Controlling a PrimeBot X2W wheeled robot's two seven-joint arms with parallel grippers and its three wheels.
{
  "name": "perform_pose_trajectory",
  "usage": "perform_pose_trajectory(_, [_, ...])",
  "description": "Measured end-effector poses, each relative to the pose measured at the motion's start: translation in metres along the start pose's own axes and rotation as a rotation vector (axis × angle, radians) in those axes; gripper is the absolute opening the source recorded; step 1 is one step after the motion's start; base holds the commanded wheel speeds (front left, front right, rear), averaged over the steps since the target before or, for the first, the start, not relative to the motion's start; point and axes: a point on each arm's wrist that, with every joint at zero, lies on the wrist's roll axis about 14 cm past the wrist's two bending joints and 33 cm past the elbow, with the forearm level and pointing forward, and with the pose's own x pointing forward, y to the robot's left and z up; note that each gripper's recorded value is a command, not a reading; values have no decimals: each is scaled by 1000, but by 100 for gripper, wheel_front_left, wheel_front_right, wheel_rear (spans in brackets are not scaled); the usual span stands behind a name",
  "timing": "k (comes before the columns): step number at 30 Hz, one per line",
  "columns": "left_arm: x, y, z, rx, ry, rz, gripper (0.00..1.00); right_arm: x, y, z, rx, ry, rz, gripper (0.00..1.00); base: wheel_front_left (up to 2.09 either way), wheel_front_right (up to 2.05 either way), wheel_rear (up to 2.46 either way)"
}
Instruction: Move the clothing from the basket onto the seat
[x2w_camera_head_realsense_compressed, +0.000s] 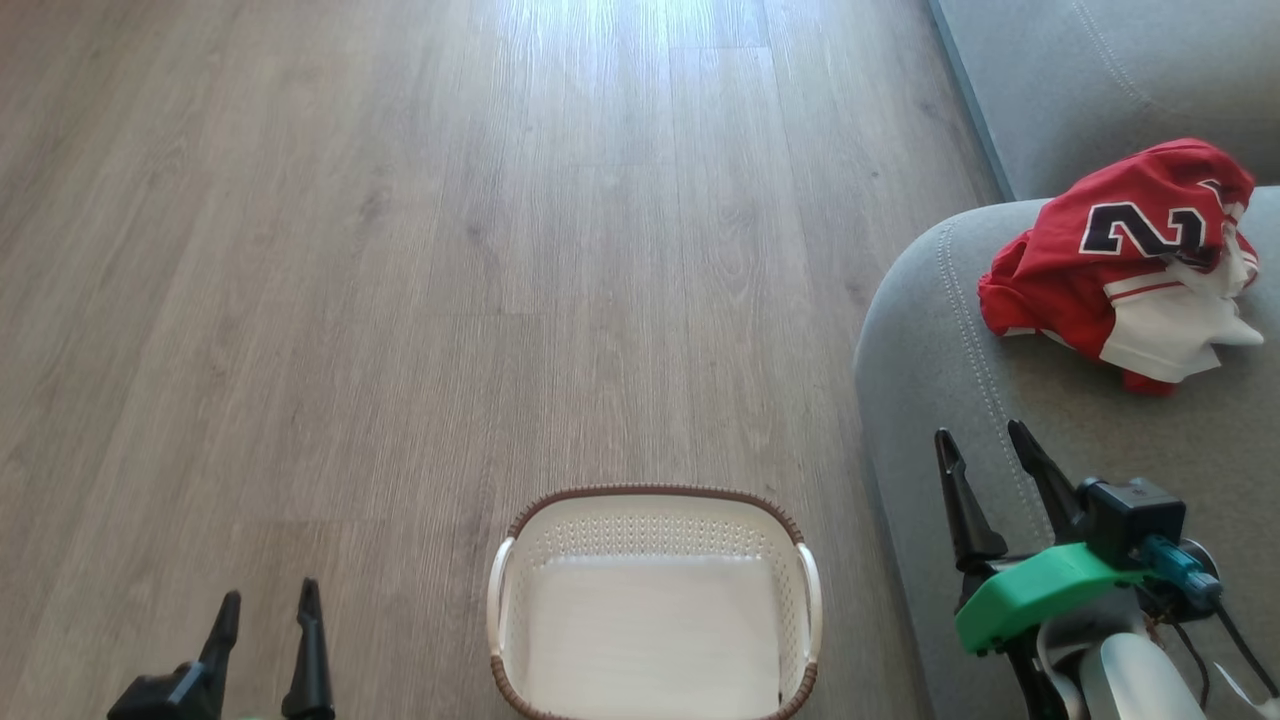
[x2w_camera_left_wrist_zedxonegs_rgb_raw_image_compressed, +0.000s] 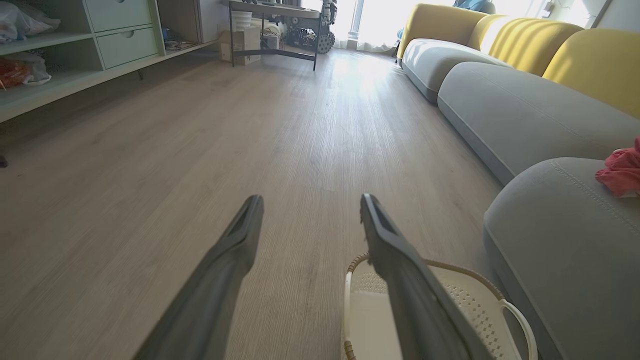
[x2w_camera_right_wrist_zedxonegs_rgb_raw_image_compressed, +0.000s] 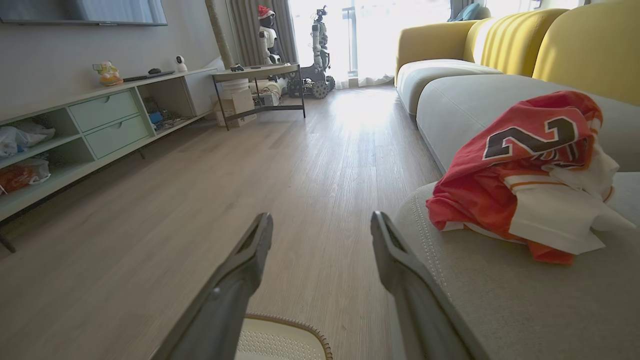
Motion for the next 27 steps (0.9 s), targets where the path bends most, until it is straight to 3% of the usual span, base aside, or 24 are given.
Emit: perform_pose_trajectory(27, [-4,10,-3,11,4,26,100,-8,0,0,1,-9,-3,100,0,0,0])
